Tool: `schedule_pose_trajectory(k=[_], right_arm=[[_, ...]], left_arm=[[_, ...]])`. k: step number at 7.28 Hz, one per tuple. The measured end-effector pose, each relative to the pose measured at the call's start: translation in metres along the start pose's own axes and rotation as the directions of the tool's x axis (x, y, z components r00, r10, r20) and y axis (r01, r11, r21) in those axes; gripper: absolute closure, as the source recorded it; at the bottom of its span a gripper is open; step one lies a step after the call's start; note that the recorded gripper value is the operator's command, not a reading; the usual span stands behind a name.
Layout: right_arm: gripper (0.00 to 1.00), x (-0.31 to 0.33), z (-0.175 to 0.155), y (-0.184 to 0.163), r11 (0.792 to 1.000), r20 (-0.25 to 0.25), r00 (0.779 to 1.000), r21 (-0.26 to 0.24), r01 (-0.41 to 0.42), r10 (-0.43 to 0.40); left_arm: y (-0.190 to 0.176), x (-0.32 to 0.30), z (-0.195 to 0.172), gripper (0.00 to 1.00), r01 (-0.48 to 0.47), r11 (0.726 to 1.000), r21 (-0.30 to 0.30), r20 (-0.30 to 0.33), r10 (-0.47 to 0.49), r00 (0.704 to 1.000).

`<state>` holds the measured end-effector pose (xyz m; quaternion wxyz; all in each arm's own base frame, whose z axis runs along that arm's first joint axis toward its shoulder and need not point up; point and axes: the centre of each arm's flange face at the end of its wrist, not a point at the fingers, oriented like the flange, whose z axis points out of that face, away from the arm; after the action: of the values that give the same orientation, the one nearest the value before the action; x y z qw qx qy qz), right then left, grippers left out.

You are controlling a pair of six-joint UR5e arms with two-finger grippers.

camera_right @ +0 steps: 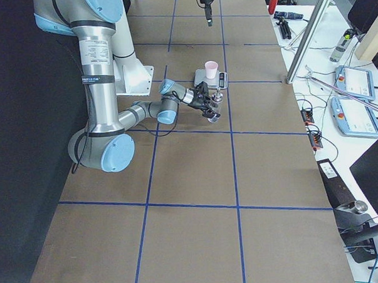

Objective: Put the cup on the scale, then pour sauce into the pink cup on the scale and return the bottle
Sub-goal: 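Carry the glass bottle with the right gripper back to its spot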

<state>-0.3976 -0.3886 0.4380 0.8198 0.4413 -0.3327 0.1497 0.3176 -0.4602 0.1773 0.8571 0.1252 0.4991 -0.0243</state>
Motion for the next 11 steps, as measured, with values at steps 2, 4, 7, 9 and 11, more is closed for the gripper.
schedule_pose_trajectory(k=[2,4,7,9,11], right_arm=[[1.0,0.008,0.008,0.008,1.0,-0.029,1.0,0.012,-0.002,0.002],[1.0,0.01,0.01,0.01,0.999,-0.039,0.998,0.021,-0.04,0.041],[1.0,0.014,0.013,0.013,0.998,-0.049,0.997,0.02,-0.06,0.061],[1.0,0.016,0.016,0.018,0.998,-0.055,0.997,0.015,-0.055,0.056],[1.0,0.017,0.018,0.023,0.999,-0.059,0.997,0.005,-0.048,0.048]], left_arm=[[0.0,0.0,0.0,0.24,0.003,1.0,0.0,0.0,-0.003,1.0],[0.0,0.0,0.0,0.24,0.005,1.0,-0.001,0.0,-0.005,1.0],[0.0,0.0,0.0,0.24,0.006,1.0,0.0,0.001,-0.006,1.0],[0.0,0.0,0.0,0.24,0.005,1.0,0.0,0.001,-0.005,1.0],[0.0,0.0,0.0,0.24,0.006,1.0,0.0,0.001,-0.006,1.0]])
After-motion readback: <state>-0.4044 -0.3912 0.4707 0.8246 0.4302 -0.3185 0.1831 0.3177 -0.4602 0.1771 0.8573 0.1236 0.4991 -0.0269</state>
